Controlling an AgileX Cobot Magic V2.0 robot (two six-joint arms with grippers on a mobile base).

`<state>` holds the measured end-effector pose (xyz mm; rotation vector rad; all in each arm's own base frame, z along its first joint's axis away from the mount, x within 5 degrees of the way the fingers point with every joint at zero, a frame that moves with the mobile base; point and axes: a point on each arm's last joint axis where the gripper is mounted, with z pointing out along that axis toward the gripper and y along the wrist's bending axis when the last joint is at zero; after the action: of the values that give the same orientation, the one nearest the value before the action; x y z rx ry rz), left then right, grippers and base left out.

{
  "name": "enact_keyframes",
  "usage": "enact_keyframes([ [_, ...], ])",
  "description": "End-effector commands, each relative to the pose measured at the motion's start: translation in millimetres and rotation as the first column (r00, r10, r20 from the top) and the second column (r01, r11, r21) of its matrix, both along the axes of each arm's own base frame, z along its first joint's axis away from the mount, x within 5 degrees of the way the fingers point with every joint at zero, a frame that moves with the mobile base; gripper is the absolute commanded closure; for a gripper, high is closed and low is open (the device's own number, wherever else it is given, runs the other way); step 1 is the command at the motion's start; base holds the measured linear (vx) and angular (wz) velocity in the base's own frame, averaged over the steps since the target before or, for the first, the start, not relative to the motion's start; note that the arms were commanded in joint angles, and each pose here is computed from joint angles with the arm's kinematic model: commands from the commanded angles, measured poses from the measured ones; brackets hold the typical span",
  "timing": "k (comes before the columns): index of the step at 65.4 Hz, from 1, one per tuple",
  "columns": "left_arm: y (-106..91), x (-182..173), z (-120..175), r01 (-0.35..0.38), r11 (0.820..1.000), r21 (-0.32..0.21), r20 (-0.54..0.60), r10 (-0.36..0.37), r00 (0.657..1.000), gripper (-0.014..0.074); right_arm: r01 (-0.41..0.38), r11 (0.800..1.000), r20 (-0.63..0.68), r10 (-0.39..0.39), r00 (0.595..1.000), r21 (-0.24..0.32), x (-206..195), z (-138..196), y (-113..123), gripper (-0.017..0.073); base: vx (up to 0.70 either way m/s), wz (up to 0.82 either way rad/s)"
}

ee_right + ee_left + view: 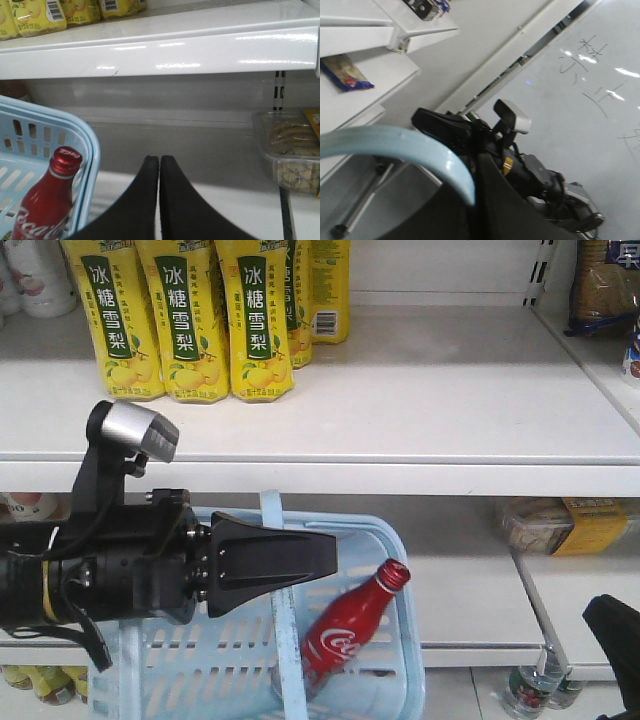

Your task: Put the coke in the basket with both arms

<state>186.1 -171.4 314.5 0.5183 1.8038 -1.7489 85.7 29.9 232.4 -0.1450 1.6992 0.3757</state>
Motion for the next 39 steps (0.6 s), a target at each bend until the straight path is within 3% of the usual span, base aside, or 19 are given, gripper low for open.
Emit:
enact_keyframes([
  [1, 8.1, -8, 18, -0.07, 0.992, -0.103, 0.103, 0.08, 0.991, 0.06, 0.015, 0.999, 0.047, -0.013, 0.999, -0.042, 2, 9, -1, 0.0565, 0.0, 0.0],
  [9, 20.1, -17, 4, -0.197, 0.977, -0.085, 0.144, 0.208, 0.967, 0.06, 0.015, 0.999, 0.047, -0.013, 0.999, -0.042, 2, 9, -1, 0.0565, 0.0, 0.0],
  [19, 38.7, -33, -13, -0.343, 0.936, -0.083, 0.194, 0.353, 0.915, 0.06, 0.015, 0.999, 0.047, -0.013, 0.999, -0.042, 2, 9, -1, 0.0565, 0.0, 0.0],
  [25, 49.1, -46, -23, -0.394, 0.916, -0.08, 0.266, 0.4, 0.877, 0.06, 0.015, 0.999, 0.047, -0.013, 0.999, -0.042, 2, 9, -1, 0.0565, 0.0, 0.0],
  [31, 60.5, -59, -34, -0.453, 0.888, -0.081, 0.346, 0.452, 0.822, 0.06, 0.015, 0.999, 0.047, -0.013, 0.999, -0.042, 2, 9, -1, 0.0565, 0.0, 0.0],
  [39, 76.5, -73, -46, -0.545, 0.831, -0.111, 0.393, 0.54, 0.744, 0.06, 0.015, 0.999, 0.047, -0.013, 0.999, -0.042, 2, 9, -1, 0.0565, 0.0, 0.0],
])
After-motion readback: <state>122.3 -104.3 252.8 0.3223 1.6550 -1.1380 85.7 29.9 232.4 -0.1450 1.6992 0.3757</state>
